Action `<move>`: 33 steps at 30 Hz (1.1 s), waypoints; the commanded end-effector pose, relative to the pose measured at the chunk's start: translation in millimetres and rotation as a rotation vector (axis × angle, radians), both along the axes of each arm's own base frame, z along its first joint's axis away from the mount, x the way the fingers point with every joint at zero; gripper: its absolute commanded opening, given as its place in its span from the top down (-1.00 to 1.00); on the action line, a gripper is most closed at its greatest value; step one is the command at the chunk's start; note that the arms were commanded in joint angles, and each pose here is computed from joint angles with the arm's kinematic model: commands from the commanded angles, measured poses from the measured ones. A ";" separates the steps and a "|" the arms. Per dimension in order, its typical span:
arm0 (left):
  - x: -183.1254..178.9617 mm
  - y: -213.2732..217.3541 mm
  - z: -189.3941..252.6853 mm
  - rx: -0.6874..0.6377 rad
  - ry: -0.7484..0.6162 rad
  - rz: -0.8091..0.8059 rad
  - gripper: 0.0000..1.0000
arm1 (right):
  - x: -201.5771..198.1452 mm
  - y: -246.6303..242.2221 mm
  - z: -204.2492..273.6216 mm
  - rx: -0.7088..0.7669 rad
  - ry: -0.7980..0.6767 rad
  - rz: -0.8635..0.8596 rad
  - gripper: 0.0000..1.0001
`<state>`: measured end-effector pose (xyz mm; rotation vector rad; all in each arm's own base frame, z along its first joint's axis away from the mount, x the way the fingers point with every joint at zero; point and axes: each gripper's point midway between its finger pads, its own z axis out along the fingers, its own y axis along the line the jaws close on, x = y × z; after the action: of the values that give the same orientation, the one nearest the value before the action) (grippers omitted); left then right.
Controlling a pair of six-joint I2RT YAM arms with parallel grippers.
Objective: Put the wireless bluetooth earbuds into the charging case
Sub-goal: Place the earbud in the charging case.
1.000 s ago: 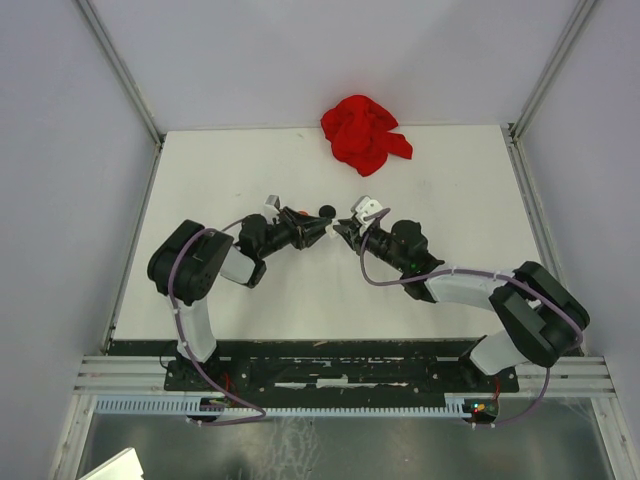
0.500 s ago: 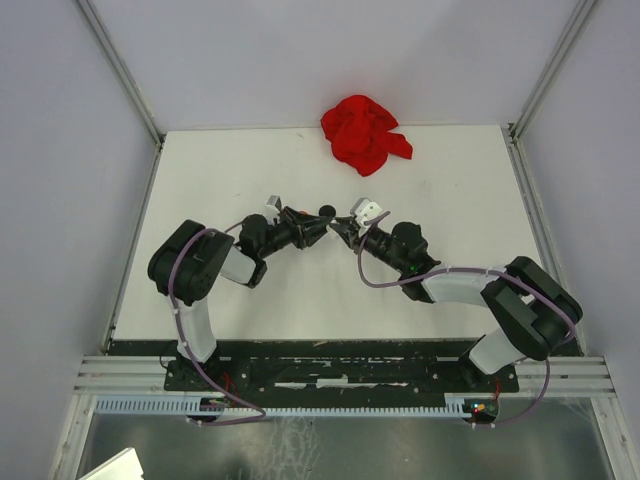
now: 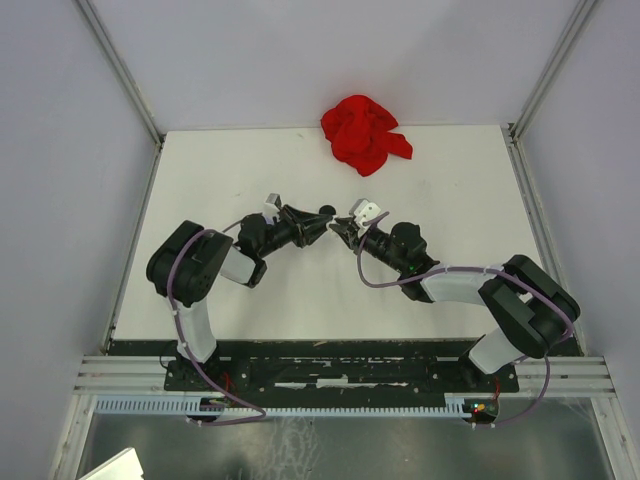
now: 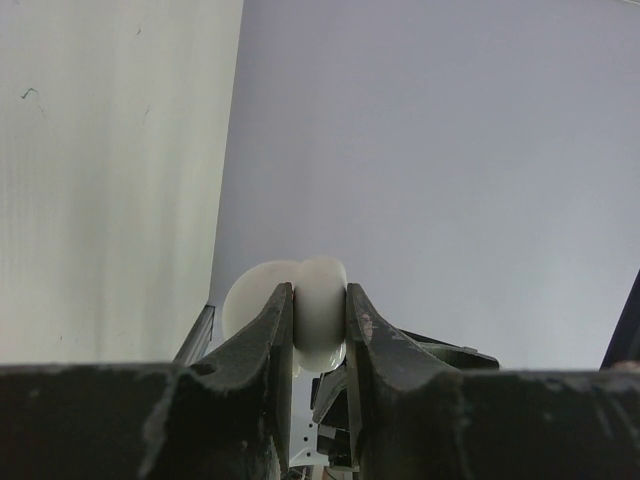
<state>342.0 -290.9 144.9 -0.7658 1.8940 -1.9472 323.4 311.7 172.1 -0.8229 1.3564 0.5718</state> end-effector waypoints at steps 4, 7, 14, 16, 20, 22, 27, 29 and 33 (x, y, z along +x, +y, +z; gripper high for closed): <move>-4.4 -1.5 39.4 -0.076 -0.091 -0.018 0.94 | 1.3 0.7 6.0 0.019 -0.029 -0.007 0.97; -5.4 -1.2 38.7 -0.074 -0.090 -0.019 0.94 | 1.6 -0.4 5.2 0.018 -0.028 -0.013 0.97; -5.2 -0.9 40.8 -0.079 -0.095 -0.015 0.94 | 1.0 -1.3 3.8 0.013 -0.021 -0.017 0.97; -4.8 -0.8 41.4 -0.081 -0.095 -0.014 0.94 | 0.8 -2.1 3.0 0.011 -0.019 -0.018 0.97; -4.0 -0.3 42.4 -0.084 -0.096 -0.007 0.94 | -0.6 -2.6 3.0 0.015 -0.010 -0.017 0.96; -2.9 -0.1 42.7 -0.086 -0.097 -0.004 0.94 | -1.9 -2.0 3.1 0.021 -0.003 -0.013 0.79; -0.6 -0.7 43.1 -0.085 -0.098 0.000 0.94 | -3.5 -0.2 10.2 0.049 0.005 -0.003 0.30; 0.7 -1.0 42.7 -0.083 -0.098 0.002 0.94 | -4.7 -0.6 17.9 0.071 -0.001 -0.002 0.25; 3.8 -1.2 40.9 -0.077 -0.095 0.010 0.94 | -8.0 -5.6 44.0 0.138 -0.045 -0.013 0.05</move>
<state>342.7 -290.4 151.5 -0.7615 1.8697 -1.9617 321.7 308.0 169.2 -0.7863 1.3868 0.5867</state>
